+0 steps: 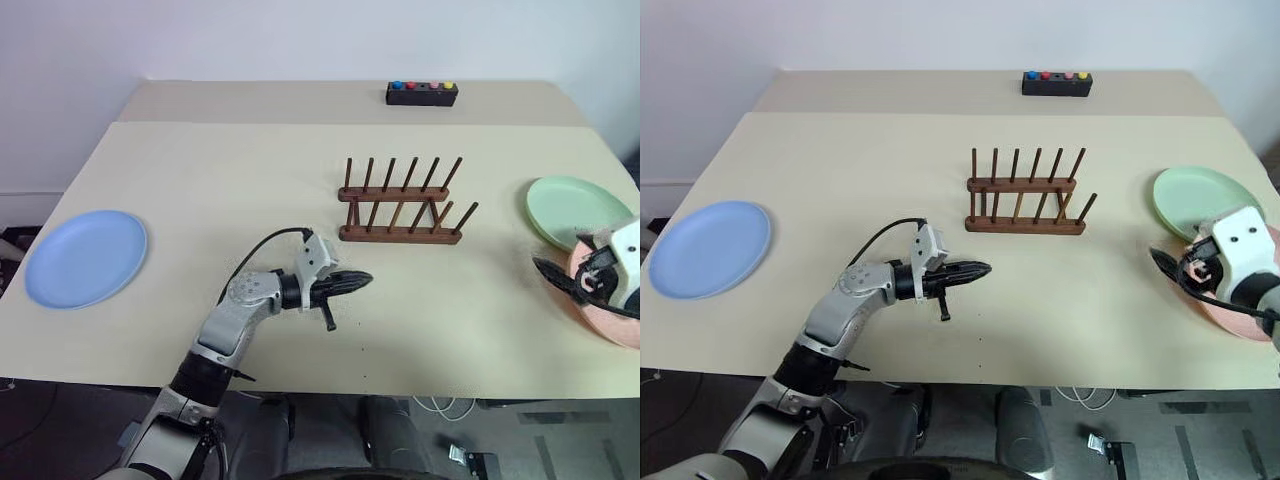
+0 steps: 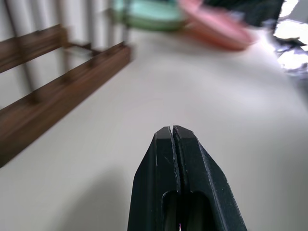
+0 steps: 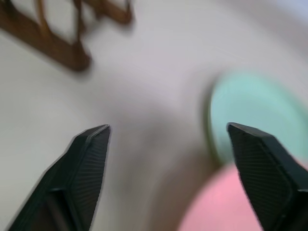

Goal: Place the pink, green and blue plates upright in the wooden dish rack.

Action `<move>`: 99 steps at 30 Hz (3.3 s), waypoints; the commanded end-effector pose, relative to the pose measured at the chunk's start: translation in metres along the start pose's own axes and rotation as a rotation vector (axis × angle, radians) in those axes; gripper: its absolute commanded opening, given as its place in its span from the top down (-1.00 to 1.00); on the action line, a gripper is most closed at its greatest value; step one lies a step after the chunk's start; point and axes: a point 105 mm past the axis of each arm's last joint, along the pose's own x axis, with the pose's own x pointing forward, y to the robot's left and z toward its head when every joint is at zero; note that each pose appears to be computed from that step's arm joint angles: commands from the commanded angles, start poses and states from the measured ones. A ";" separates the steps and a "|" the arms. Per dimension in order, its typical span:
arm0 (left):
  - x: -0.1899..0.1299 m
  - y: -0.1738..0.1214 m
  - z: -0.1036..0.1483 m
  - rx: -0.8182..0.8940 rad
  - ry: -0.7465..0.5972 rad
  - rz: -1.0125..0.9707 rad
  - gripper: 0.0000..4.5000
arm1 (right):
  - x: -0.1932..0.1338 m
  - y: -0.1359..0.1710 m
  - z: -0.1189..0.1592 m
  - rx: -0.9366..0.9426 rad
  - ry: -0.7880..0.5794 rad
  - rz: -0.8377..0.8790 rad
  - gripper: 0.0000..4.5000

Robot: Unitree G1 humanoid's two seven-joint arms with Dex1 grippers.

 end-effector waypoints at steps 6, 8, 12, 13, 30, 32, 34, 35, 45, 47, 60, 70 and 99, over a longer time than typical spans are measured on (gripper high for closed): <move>0.012 -0.017 0.012 0.037 -0.028 -0.138 1.00 | -0.019 0.011 -0.017 0.040 0.131 -0.033 -0.70; 0.014 -0.017 0.011 0.037 -0.027 -0.141 1.00 | -0.018 0.007 -0.025 0.039 0.165 -0.075 -0.70; 0.019 -0.018 0.010 0.037 -0.029 -0.147 1.00 | -0.017 0.005 -0.037 0.038 0.222 -0.125 -0.70; 0.019 -0.018 0.009 0.039 -0.028 -0.148 1.00 | -0.016 0.006 -0.038 0.038 0.226 -0.126 -0.70; 0.015 -0.016 0.007 0.043 -0.021 -0.114 1.00 | -0.005 0.010 -0.043 -0.042 0.273 -0.143 0.98; 0.016 -0.016 0.007 0.043 -0.022 -0.113 1.00 | -0.008 0.008 -0.035 -0.084 0.265 -0.141 0.98; 0.016 -0.015 0.007 0.043 -0.022 -0.113 1.00 | -0.011 0.006 -0.027 -0.126 0.249 -0.138 0.98; 0.016 -0.015 0.007 0.043 -0.022 -0.112 1.00 | -0.012 0.005 -0.024 -0.138 0.239 -0.135 0.98; 0.017 -0.012 0.008 0.049 -0.023 -0.111 1.00 | -0.023 0.012 0.093 -0.348 -0.313 -0.070 0.98; 0.017 -0.010 0.008 0.057 -0.023 -0.101 1.00 | -0.019 0.015 0.124 -0.309 -0.485 -0.052 0.98; 0.004 0.003 0.012 0.087 -0.022 0.010 1.00 | 0.012 0.022 0.191 0.213 -0.868 0.330 0.98; -0.015 0.005 0.010 0.068 -0.016 0.133 1.00 | 0.022 0.022 0.195 0.375 -0.941 0.530 0.98; -0.022 0.006 0.010 0.052 -0.006 0.176 1.00 | 0.023 0.019 0.163 0.623 -0.866 0.803 0.98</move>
